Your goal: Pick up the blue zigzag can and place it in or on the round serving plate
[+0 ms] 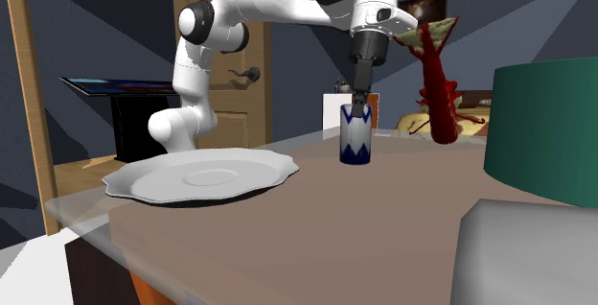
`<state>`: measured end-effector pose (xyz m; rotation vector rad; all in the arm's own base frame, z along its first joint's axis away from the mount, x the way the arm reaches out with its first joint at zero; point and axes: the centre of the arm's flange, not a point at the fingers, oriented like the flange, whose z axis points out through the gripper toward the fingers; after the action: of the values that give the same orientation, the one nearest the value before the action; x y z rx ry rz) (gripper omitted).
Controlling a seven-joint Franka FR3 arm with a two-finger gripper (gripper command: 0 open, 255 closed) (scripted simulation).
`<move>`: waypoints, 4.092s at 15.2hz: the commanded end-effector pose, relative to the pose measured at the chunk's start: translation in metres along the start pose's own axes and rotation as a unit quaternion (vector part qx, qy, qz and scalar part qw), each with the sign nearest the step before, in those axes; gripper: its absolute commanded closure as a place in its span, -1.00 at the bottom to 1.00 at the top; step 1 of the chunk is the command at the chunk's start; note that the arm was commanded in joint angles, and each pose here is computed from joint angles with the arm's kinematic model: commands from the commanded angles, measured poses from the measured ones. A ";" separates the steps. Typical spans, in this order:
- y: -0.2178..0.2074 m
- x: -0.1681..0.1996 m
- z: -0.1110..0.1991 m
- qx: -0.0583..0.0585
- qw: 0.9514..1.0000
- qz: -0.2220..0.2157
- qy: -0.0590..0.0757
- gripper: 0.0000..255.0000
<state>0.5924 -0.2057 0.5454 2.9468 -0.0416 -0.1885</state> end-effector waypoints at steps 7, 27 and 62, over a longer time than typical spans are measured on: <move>0.007 -0.005 -0.038 0.000 1.000 0.000 0.000 1.00; 0.097 -0.115 -0.077 0.000 1.000 0.000 0.000 1.00; 0.174 -0.228 0.041 0.000 1.000 0.000 0.000 1.00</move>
<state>0.3586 -0.3749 0.5723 2.9408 -0.0416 -0.1757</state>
